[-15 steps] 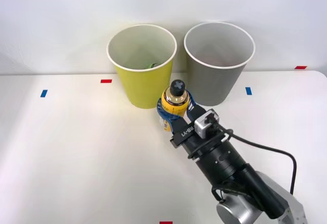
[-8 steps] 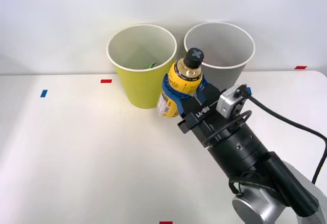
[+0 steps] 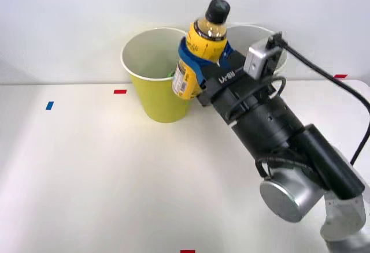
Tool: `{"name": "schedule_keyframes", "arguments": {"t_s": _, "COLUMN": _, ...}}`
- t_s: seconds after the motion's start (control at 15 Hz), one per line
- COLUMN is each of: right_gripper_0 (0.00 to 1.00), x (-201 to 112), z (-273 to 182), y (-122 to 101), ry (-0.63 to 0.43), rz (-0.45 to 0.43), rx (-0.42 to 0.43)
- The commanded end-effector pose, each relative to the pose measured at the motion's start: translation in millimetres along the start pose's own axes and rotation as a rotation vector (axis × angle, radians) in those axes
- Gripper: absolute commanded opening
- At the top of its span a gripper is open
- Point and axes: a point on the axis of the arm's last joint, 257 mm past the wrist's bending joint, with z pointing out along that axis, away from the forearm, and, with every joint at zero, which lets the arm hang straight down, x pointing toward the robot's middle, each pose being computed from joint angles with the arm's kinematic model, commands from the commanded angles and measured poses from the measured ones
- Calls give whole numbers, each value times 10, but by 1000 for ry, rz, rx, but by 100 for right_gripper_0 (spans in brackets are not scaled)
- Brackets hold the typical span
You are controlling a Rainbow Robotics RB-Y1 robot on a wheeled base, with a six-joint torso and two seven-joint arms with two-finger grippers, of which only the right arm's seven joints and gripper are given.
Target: Put cans in the gray bin, plastic bottles in the light green bin
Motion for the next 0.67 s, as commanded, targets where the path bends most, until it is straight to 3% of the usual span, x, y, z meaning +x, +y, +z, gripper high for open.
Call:
{"name": "schedule_keyframes", "arguments": {"t_s": 0.07, "right_gripper_0": 0, "x": -197, "z": 282, "y": 32, "ry": -11, "rz": 52, "rx": 4}}
{"name": "schedule_keyframes", "arguments": {"t_s": 0.47, "right_gripper_0": 0, "x": -247, "z": 707, "y": 201, "ry": 69, "rz": 97, "rx": 1}}
{"name": "schedule_keyframes", "arguments": {"t_s": 0.67, "right_gripper_0": 0, "x": -82, "z": 1080, "y": 148, "ry": 23, "rz": 104, "rx": 19}}
